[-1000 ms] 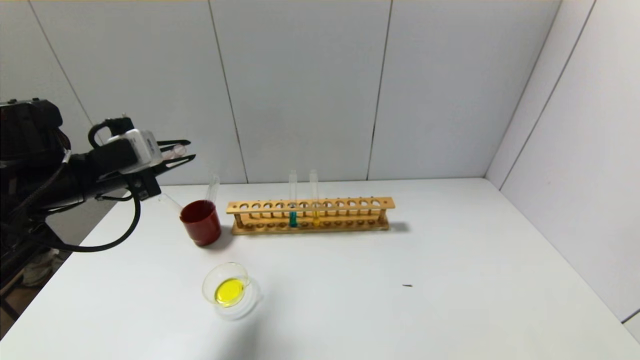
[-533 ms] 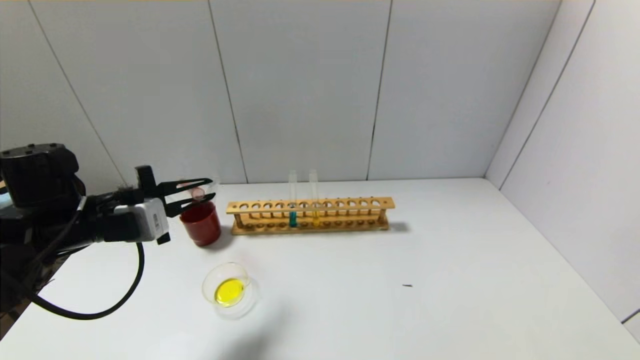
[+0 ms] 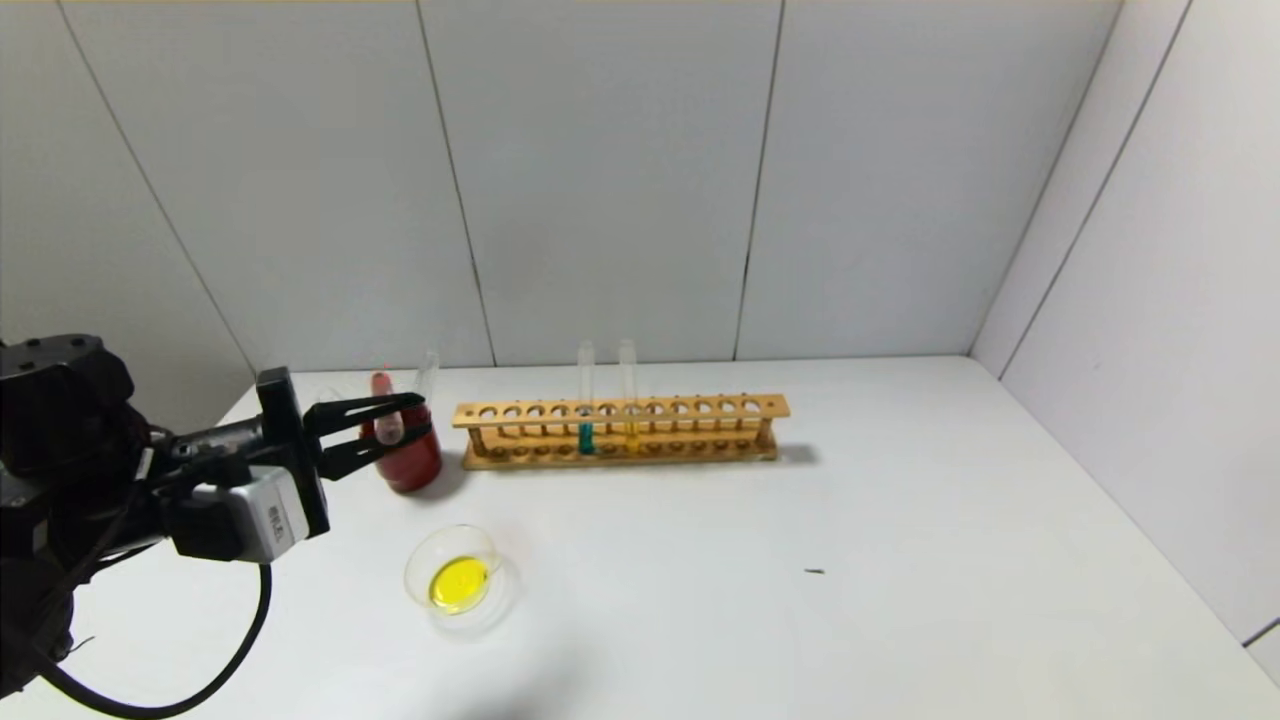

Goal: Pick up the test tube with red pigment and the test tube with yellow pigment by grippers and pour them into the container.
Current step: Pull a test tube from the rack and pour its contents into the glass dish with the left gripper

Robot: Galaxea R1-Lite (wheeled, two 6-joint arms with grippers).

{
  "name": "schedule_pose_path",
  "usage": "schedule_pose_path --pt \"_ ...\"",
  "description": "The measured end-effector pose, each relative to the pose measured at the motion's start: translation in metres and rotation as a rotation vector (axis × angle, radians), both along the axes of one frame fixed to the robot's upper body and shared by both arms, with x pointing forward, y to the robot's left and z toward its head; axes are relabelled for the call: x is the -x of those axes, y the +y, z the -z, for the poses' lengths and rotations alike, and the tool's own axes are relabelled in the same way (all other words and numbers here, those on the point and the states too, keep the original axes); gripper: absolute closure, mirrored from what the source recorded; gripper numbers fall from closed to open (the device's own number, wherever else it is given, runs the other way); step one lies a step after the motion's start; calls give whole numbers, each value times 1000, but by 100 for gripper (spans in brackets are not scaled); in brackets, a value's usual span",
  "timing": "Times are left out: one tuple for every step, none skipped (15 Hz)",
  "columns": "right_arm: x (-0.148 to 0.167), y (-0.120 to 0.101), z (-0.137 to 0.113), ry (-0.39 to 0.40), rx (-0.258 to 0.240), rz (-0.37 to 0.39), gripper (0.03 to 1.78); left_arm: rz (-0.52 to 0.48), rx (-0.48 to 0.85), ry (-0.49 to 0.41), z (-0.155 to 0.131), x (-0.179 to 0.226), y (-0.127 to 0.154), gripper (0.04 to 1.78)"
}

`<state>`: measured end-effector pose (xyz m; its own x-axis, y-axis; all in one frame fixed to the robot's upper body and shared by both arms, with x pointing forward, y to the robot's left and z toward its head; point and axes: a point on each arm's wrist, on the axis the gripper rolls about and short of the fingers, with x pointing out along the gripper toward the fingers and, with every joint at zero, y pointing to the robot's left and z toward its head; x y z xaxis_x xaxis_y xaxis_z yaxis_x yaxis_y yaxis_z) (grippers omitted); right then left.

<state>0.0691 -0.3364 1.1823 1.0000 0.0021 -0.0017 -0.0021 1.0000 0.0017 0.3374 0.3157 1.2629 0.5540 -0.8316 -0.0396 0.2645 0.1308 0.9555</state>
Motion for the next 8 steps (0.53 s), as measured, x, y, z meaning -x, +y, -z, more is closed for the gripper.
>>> schedule_pose_path --pt "0 0 0 0 0 0 6 7 0 26 7 5 0 150" --pt "0 0 0 0 0 0 6 22 -2 46 13 10 -1 150" --pt "0 0 0 0 0 0 6 42 -10 44 16 11 -1 150" --pt "0 0 0 0 0 0 6 62 -23 18 16 8 -1 150" --pt "0 0 0 0 0 0 6 77 -38 -16 15 3 -1 150" --pt "0 0 0 0 0 0 6 86 -49 -41 15 -4 -1 150" --pt "0 0 0 0 0 0 6 91 -56 -52 16 -12 -1 150" --pt "0 0 0 0 0 0 6 93 -62 -61 17 -19 -1 150"
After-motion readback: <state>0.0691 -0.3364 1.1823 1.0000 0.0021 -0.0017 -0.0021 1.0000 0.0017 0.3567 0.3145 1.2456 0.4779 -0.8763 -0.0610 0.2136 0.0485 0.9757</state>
